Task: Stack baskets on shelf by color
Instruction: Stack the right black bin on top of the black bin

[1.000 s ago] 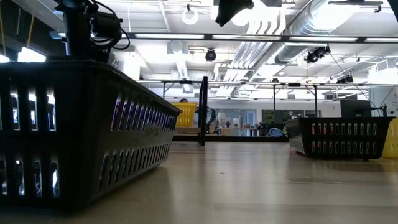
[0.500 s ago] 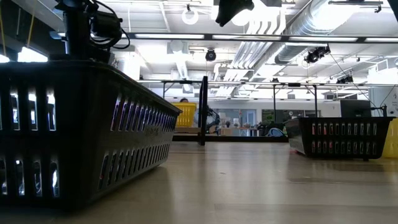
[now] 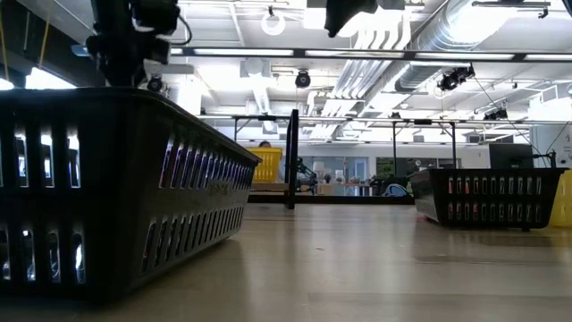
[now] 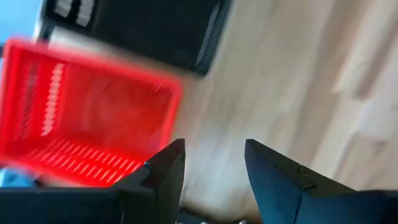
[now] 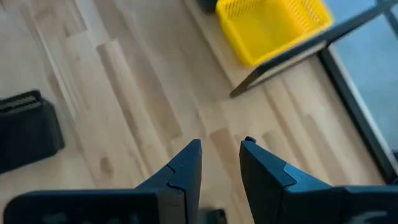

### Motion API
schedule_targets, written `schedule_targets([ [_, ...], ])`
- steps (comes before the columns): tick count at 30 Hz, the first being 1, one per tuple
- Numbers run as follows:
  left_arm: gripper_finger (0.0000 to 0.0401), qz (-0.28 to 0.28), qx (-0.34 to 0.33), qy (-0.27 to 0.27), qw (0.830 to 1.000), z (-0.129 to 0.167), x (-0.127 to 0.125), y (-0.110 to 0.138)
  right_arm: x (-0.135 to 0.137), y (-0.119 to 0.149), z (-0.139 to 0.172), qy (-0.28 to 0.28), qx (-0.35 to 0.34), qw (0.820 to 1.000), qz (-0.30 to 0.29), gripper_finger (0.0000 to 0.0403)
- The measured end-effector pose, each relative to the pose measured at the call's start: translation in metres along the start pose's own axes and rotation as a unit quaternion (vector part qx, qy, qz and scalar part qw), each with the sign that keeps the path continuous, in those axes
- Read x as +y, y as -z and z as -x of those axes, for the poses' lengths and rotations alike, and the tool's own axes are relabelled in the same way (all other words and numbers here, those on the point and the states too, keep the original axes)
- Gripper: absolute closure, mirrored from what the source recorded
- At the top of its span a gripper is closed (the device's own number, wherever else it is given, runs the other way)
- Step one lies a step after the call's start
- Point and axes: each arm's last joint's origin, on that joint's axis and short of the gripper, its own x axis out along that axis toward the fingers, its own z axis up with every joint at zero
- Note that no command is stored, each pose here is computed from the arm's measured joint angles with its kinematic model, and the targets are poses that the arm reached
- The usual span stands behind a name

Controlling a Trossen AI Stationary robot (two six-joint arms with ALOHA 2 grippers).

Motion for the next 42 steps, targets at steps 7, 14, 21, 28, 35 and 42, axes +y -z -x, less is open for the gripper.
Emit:
schedule_targets([
  [7,0.0249,-0.008,-0.053,0.031,0.998,0.007,-0.025,-0.011,0.016,0.03,-0.022,0.057,0.098,0.993,-0.028,0.0307],
  [14,0.0249,-0.024,-0.067,0.05,0.996,0.008,-0.047,-0.016,0.03,0.059,-0.034,0.063,0.161,0.985,-0.029,0.0307],
  [21,0.0249,-0.022,-0.064,0.066,0.996,0.01,-0.066,-0.017,0.03,0.103,-0.032,0.008,0.175,0.983,-0.052,0.0307],
  [28,0.0249,0.0,-0.06,0.079,0.995,0.011,-0.08,-0.016,0.032,0.137,-0.031,-0.107,0.12,0.983,-0.091,0.0307],
  [35,0.0249,0.017,-0.056,0.091,0.994,0.013,-0.091,-0.014,0.044,0.161,-0.044,-0.129,0.099,0.985,-0.053,0.0304],
  [42,0.0249,0.008,-0.054,0.097,0.994,0.014,-0.103,-0.012,0.058,0.179,-0.07,-0.121,0.101,0.987,-0.019,0.0264],
])
